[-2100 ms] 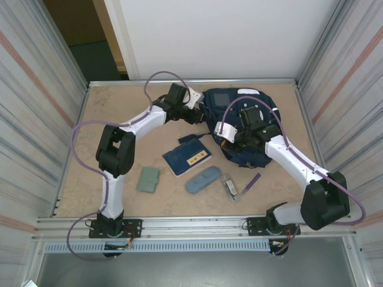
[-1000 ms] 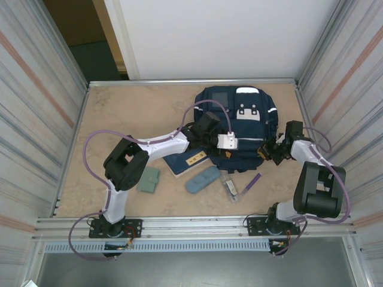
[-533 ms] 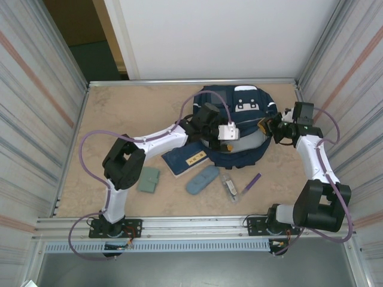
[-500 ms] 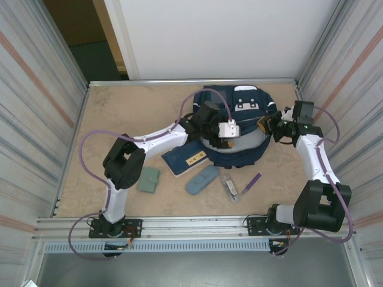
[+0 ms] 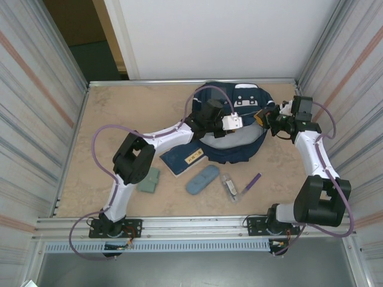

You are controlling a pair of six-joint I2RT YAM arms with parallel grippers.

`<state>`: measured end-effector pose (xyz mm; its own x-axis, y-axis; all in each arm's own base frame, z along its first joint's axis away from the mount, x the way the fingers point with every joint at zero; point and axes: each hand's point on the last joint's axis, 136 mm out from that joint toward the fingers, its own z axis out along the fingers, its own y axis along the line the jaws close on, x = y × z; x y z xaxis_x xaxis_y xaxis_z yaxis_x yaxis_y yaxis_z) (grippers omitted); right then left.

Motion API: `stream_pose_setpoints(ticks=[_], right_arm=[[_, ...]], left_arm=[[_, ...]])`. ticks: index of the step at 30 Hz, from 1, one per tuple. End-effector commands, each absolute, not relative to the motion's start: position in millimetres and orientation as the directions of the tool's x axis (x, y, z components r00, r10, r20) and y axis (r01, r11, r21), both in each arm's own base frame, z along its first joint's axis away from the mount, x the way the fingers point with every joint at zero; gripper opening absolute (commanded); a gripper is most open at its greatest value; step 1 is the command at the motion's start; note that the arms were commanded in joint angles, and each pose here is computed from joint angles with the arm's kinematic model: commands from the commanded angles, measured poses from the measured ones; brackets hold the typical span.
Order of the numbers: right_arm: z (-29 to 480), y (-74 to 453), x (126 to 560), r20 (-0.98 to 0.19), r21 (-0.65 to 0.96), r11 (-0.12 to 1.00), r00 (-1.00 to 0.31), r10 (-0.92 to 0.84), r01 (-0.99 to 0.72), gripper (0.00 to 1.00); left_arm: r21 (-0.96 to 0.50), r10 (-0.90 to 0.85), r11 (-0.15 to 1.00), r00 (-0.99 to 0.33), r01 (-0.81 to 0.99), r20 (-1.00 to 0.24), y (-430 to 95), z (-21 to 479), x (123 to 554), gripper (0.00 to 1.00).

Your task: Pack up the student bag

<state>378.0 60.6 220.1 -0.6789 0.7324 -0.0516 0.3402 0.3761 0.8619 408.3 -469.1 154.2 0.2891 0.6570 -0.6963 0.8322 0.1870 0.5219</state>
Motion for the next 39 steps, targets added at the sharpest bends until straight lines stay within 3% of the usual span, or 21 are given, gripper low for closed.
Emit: stream_pose_setpoints(ticks=[1, 2, 3, 4, 6, 10, 15, 22, 28, 32, 35, 39], right_arm=[[242.0, 63.8, 375.7, -0.120, 0.880, 0.404, -0.707, 0.697, 0.249, 0.00], [233.7, 61.6, 371.4, -0.132, 0.863, 0.430, -0.705, 0.697, 0.263, 0.01], [222.2, 59.2, 366.1, -0.149, 0.842, 0.464, -0.706, 0.692, 0.277, 0.13], [209.0, 58.3, 358.7, -0.170, 0.812, 0.505, -0.711, 0.682, 0.291, 0.32], [187.7, 61.2, 344.8, -0.229, 0.754, 0.594, -0.736, 0.637, 0.280, 0.43], [152.9, 70.4, 318.8, -0.268, 0.675, 0.692, -0.790, 0.552, 0.254, 0.52], [126.6, 90.3, 294.4, -0.324, 0.585, 0.795, -0.851, 0.413, 0.163, 0.55], [116.7, 142.2, 286.2, -0.331, 0.551, 0.833, -0.903, 0.274, 0.051, 0.59], [109.4, 153.3, 275.6, -0.338, 0.517, 0.838, -0.858, 0.387, 0.175, 0.62], [108.8, 170.1, 262.1, -0.335, 0.545, 0.820, -0.851, 0.404, 0.175, 0.62], [112.6, 200.3, 253.7, -0.321, 0.560, 0.818, -0.876, 0.360, 0.131, 0.62], [111.1, 244.6, 254.0, -0.292, 0.557, 0.823, -0.901, 0.321, 0.113, 0.61]], left_arm=[[0.637, 0.662, 0.342, 0.305, 0.690, -0.685, -451.5, 196.4, 460.0, 0.06], [0.664, 0.650, 0.360, 0.334, 0.655, -0.682, -452.1, 213.2, 464.2, 0.03], [0.694, 0.644, 0.374, 0.366, 0.615, -0.671, -453.5, 231.3, 469.4, 0.00], [0.713, 0.641, 0.384, 0.387, 0.586, -0.663, -455.4, 246.7, 474.1, 0.00], [0.744, 0.628, 0.394, 0.433, 0.539, -0.646, -459.2, 276.1, 479.6, 0.00], [0.789, 0.637, 0.440, 0.470, 0.429, -0.611, -457.7, 311.2, 495.0, 0.00], [0.792, 0.642, 0.512, 0.464, 0.334, -0.610, -455.3, 331.6, 503.3, 0.00], [0.791, 0.643, 0.445, 0.464, 0.421, -0.609, -472.9, 302.5, 482.3, 0.02], [0.646, 0.643, 0.319, 0.343, 0.694, -0.685, -461.8, 227.9, 420.5, 0.45], [0.472, 0.636, 0.270, 0.213, 0.839, -0.742, -435.4, 194.4, 366.3, 0.90], [0.349, 0.646, 0.339, 0.054, 0.873, -0.762, -401.0, 193.0, 339.9, 0.92], [0.061, 0.588, 0.575, -0.360, 0.816, -0.724, -326.8, 202.7, 331.8, 0.95]])
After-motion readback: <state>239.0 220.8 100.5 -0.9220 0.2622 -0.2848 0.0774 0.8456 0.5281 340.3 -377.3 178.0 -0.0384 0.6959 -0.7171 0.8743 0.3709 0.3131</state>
